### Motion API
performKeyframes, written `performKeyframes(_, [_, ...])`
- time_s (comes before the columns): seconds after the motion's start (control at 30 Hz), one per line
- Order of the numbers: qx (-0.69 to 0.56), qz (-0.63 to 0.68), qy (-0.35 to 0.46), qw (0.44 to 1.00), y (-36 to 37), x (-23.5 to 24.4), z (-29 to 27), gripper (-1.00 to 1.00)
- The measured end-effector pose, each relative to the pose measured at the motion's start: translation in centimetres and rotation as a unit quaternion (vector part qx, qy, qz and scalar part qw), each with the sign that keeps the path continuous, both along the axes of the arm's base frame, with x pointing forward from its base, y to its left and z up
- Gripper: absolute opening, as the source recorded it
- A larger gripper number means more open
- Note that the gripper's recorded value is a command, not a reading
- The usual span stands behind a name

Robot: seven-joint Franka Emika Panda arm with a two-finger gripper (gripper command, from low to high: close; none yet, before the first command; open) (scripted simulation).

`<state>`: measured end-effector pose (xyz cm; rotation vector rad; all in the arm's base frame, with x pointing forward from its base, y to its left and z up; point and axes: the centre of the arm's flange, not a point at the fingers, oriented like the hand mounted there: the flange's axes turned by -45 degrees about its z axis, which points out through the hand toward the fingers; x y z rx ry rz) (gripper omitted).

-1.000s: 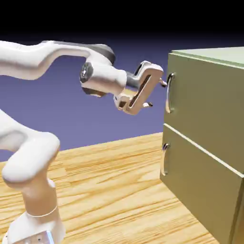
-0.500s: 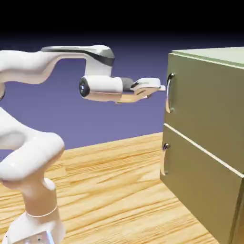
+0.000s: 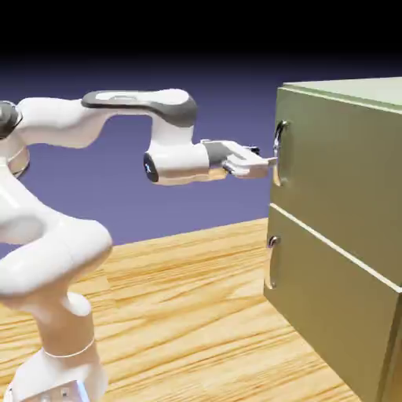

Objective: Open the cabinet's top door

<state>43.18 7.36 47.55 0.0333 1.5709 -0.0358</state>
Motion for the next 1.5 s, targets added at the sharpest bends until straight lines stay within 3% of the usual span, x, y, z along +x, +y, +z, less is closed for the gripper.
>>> performKeyframes(0.03, [0.001,0.000,0.000,1.000,-0.1,1.0,0.0,-1.00])
performKeyframes(0.47, [0.000,0.074,0.000,0.997,-2.4,-4.7,0.0,-1.00])
performKeyframes(0.9, [0.001,0.206,0.000,0.978,-8.7,-13.8,0.0,-1.00])
performKeyframes(1.5, [0.001,0.344,0.000,0.939,-17.8,-21.4,0.0,-1.00])
